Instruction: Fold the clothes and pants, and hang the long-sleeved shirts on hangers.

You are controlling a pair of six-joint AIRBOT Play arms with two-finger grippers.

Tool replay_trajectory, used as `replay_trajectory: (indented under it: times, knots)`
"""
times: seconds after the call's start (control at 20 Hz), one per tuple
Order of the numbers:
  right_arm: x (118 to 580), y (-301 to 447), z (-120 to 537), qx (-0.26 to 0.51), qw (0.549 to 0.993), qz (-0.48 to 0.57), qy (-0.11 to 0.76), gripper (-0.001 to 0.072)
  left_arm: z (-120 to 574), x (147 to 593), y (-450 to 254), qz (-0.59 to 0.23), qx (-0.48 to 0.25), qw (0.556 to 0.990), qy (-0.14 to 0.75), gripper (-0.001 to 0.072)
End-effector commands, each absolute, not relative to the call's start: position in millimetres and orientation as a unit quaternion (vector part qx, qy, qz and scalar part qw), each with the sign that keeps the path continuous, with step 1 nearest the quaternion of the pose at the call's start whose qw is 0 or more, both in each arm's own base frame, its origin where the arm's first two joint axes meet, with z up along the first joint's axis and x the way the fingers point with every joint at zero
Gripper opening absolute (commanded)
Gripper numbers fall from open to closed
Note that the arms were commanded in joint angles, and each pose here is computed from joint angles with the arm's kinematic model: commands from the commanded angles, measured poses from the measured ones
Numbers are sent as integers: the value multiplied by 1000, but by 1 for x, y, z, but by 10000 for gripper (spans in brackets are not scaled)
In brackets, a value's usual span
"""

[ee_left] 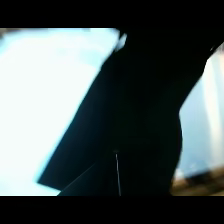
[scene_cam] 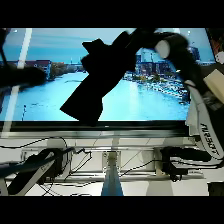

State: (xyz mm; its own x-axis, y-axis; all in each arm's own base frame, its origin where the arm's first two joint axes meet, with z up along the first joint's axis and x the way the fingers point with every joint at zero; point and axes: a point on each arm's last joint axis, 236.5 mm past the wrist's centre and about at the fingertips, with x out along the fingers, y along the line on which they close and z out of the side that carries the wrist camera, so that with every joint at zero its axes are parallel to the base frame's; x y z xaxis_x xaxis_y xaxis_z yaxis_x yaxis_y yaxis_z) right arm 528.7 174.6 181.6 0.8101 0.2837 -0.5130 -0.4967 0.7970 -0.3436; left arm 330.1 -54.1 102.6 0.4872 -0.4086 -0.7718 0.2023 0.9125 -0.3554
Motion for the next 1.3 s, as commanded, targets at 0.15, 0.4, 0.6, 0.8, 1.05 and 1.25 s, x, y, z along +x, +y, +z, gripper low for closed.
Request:
replay_trajectory:
  times: [0.15, 0.4, 0.6, 0.8, 1.05, 1.25]
  knots:
    - [502, 43, 143, -79, 912, 90, 391, 16, -25, 218, -142, -240, -333, 671, 618, 691]
    - [500, 40, 136, -73, 908, 89, 403, 16, -80, 182, -149, -202, -341, 650, 649, 690]
    - [502, 43, 138, -67, 911, 93, 397, 17, -94, 182, -187, -204, -359, 647, 641, 578]
    - [501, 43, 137, -66, 910, 94, 399, 16, -114, 170, -231, -209, -346, 632, 661, 550]
    - [500, 44, 137, -65, 909, 95, 400, 16, -124, 190, -261, -216, -331, 646, 653, 549]
    - [501, 44, 138, -65, 910, 95, 399, 17, -111, 215, -275, -231, -333, 656, 637, 125]
